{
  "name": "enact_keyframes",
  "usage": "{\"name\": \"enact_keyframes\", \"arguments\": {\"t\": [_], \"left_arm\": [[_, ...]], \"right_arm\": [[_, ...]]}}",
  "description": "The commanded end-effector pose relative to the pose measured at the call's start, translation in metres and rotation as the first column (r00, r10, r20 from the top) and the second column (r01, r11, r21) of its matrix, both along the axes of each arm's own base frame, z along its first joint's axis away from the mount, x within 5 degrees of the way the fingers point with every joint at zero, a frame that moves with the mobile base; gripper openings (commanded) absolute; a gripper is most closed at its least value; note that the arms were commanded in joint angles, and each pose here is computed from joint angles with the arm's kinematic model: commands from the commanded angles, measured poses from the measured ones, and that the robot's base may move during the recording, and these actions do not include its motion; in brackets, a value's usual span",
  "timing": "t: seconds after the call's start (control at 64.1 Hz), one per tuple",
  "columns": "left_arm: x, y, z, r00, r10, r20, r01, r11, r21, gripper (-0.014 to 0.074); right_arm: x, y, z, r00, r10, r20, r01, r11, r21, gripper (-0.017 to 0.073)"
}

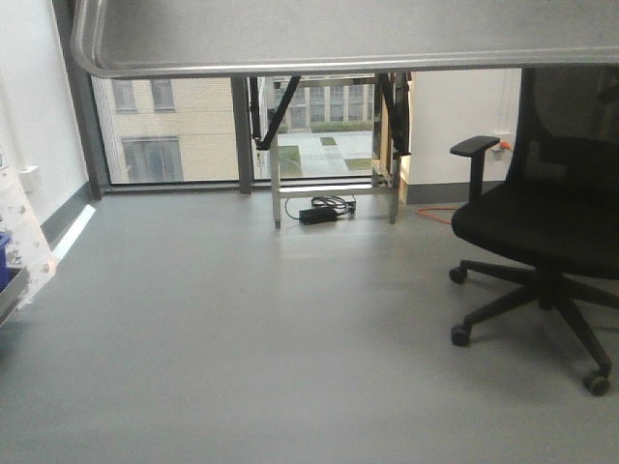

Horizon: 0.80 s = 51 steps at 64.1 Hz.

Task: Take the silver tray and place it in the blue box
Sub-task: 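Carry the tray in both grippers while driving toward the bin rack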

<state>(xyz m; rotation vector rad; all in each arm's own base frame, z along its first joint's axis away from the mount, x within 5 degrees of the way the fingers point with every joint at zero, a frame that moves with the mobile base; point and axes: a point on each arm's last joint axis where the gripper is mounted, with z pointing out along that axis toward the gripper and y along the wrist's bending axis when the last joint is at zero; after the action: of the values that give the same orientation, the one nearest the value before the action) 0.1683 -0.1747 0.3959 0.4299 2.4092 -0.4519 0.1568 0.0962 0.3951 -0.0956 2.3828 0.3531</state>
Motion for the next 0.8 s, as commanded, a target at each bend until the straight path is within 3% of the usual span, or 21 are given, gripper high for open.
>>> {"name": "enact_keyframes", "arguments": {"t": [0.0, 0.78], "left_arm": [[-0.0024, 0.0063, 0.0127, 0.998, -0.008, 0.066, 0.007, 1.0, 0.009, -0.0104], [-0.0035, 0.0052, 0.0124, 0.999, -0.011, 0.051, 0.012, 1.0, -0.004, -0.0104]], "right_arm": [[0.0018, -0.0058, 0.0154, 0.994, -0.006, 0.114, 0.008, 1.0, -0.013, 0.0057], [0.0021, -0.0056, 0.0152, 0.994, -0.006, 0.113, 0.008, 1.0, -0.014, 0.0057]]}}
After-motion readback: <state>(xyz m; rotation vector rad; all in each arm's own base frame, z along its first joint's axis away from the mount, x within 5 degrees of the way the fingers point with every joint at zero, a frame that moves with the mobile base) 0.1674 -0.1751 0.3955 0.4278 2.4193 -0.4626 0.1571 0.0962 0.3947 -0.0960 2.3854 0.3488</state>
